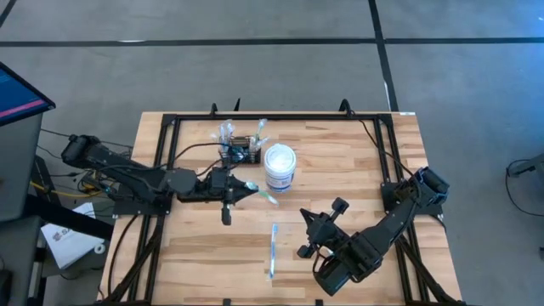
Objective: Pick & Place toothbrushing station
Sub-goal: Put the green toothbrush into the mesh organizer
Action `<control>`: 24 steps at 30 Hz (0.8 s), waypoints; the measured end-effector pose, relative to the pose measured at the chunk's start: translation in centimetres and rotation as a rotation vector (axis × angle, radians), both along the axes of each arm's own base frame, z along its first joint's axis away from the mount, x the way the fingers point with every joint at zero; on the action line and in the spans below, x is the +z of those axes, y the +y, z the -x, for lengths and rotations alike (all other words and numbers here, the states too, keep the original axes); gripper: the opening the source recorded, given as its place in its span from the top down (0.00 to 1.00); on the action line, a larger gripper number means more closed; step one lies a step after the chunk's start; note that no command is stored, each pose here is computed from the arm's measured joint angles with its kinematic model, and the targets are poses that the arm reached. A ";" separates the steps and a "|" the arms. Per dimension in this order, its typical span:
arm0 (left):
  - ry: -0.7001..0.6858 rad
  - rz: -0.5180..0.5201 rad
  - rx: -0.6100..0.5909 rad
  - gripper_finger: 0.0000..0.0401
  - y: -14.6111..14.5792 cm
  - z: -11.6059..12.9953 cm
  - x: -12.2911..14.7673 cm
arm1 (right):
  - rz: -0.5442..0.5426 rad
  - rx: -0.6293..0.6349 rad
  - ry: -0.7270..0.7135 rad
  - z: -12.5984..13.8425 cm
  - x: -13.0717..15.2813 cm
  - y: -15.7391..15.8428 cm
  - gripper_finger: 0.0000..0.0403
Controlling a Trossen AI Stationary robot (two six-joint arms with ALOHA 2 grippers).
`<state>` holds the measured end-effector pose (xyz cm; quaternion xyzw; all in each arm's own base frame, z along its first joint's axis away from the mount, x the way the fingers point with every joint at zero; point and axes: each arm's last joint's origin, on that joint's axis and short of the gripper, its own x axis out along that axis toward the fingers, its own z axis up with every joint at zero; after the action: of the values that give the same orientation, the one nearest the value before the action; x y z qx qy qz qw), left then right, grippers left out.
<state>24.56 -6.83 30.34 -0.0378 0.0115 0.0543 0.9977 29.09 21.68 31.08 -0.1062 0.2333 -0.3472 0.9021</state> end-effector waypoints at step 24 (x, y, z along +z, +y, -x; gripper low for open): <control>0.239 -0.048 0.540 0.99 2.7 4.4 -1.0 | -0.084 -0.017 0.042 -1.0 -3.0 -0.5 1.00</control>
<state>20.12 -4.14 29.34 -0.0092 0.1173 0.3223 0.9393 30.09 21.16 28.10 -0.0733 0.2675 -0.3425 0.8976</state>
